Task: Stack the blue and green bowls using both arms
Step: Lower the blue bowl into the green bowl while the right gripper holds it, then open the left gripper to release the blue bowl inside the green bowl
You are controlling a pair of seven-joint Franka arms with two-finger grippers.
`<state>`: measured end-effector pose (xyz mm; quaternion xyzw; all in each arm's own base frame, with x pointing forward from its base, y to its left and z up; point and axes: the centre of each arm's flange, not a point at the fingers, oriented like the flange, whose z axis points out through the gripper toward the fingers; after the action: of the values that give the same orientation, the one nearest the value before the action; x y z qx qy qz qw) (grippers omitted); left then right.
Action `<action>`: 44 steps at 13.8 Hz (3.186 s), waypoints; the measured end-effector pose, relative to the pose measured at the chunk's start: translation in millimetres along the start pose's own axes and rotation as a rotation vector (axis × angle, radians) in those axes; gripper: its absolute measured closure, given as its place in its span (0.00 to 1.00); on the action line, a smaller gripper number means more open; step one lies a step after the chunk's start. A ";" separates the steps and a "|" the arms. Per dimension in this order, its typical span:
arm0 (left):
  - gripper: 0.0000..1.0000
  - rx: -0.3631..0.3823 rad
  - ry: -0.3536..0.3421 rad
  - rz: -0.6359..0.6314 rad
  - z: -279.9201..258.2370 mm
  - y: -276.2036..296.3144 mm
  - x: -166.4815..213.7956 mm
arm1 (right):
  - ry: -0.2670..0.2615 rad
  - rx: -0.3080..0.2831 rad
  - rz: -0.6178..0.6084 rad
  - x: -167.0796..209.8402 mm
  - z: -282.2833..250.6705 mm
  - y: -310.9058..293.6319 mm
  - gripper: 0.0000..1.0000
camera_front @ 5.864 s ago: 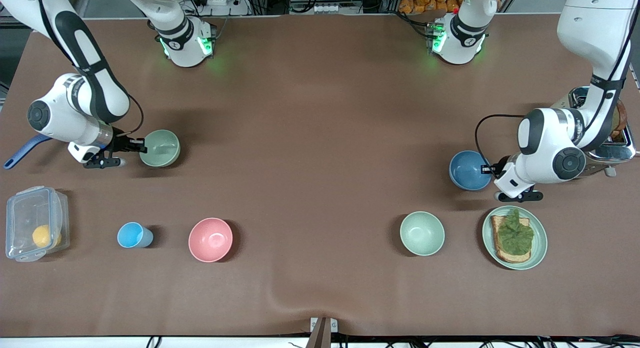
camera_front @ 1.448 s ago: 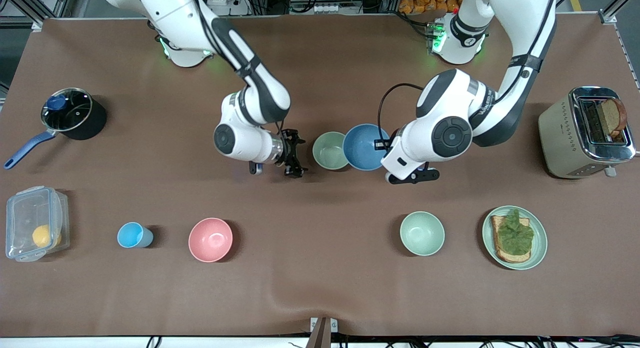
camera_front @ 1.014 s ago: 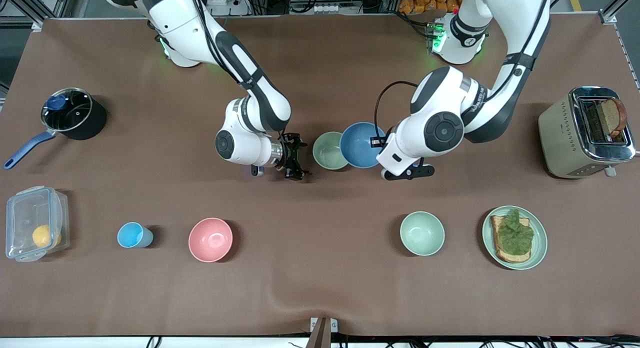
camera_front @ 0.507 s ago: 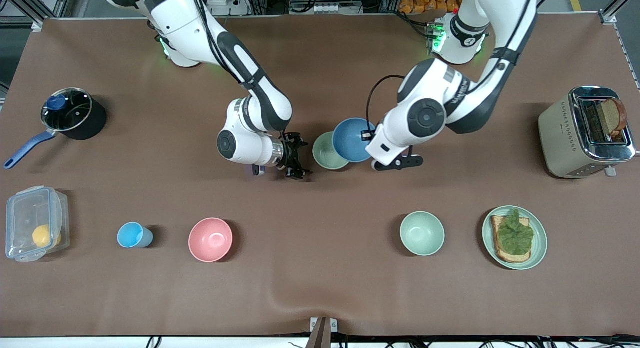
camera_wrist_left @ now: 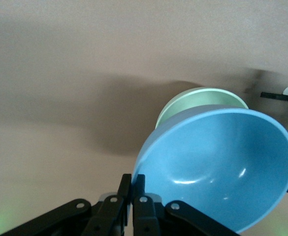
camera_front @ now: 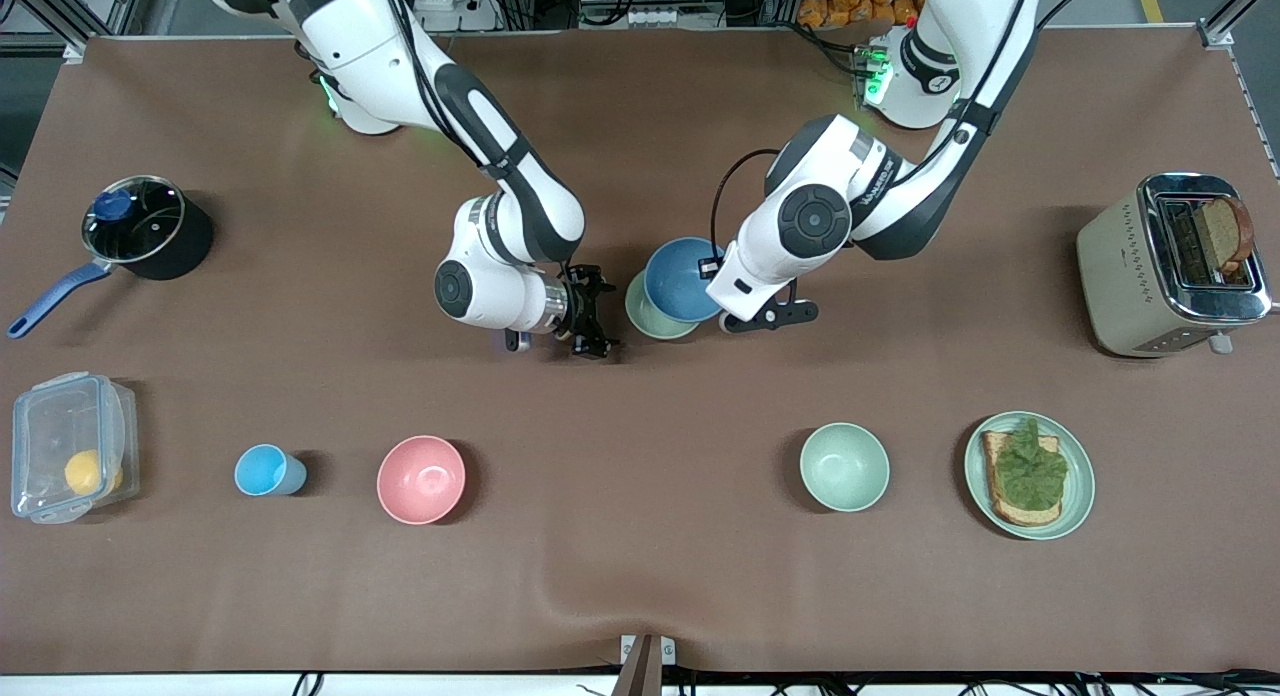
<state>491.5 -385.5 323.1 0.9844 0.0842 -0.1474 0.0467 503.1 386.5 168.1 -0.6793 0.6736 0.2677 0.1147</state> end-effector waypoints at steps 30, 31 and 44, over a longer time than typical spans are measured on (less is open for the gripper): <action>0.95 -0.050 0.020 -0.078 90.0 21.8 1.6 | 0.000 -0.001 -0.004 -0.2 0.9 0.5 0.00; 0.95 -0.051 0.022 -0.080 89.6 21.4 2.3 | 0.000 -0.001 -0.004 -0.4 1.1 0.6 0.00; 0.00 -0.135 0.162 -0.158 -70.8 -18.3 19.1 | -0.016 -0.092 -0.066 15.3 -14.0 0.0 0.00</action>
<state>526.2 -356.3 383.6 0.9780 0.1748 -0.0645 0.0941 505.3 366.2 171.8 -0.7036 0.6367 0.3000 0.0974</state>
